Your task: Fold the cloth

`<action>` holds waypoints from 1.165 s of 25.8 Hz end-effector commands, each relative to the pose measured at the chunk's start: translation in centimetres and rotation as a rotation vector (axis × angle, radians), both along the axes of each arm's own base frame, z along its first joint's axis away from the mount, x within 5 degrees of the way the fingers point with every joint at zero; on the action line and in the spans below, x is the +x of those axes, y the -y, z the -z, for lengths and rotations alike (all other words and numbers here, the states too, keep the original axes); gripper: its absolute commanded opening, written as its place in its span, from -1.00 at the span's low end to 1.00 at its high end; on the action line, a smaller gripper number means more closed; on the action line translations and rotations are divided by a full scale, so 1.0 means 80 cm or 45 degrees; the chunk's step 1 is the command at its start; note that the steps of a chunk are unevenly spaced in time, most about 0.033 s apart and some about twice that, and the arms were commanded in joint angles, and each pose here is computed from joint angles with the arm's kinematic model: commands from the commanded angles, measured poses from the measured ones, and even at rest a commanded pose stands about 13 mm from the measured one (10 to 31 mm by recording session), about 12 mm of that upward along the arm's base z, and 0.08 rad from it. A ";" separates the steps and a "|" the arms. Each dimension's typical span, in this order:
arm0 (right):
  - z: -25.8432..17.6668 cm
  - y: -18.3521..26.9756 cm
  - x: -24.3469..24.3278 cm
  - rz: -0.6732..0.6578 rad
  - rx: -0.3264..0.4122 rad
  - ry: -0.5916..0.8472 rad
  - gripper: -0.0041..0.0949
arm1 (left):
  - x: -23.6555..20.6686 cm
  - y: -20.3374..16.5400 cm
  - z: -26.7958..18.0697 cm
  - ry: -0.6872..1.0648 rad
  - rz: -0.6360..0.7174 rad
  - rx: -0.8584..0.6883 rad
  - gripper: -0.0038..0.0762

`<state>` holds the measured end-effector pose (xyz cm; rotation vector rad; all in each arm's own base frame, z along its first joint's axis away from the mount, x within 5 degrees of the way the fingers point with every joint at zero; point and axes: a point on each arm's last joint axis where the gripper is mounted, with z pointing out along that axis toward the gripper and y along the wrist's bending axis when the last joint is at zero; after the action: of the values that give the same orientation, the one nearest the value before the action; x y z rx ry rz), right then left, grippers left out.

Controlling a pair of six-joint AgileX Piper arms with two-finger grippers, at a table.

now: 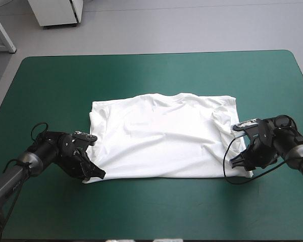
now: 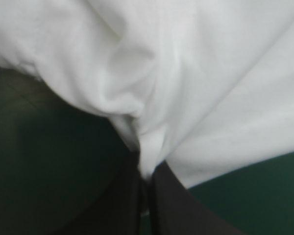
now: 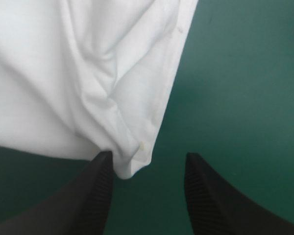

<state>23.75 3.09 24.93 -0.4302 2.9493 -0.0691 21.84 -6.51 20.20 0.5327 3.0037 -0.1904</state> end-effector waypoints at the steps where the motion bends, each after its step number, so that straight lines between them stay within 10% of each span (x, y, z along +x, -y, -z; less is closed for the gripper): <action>1: 0.003 -0.001 0.010 -0.017 0.005 0.047 0.12 | -0.001 0.009 0.002 -0.027 -0.036 -0.073 -0.93; 10: 0.049 -0.012 0.021 0.023 0.088 -0.119 -0.01 | -0.003 0.009 0.001 -0.044 -0.032 -0.072 -0.93; 22: 0.063 -0.014 0.007 0.021 0.125 -0.195 -0.93 | -0.004 0.008 -0.005 -0.021 -0.035 -0.079 -0.93; 30: 0.028 -0.015 0.020 0.016 0.124 -0.124 -0.95 | 0.008 0.011 -0.055 0.111 -0.008 -0.107 -0.93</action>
<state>25.17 4.32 21.32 -0.4065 3.0436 0.1042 22.15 -6.96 21.64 0.5233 2.9869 -0.2444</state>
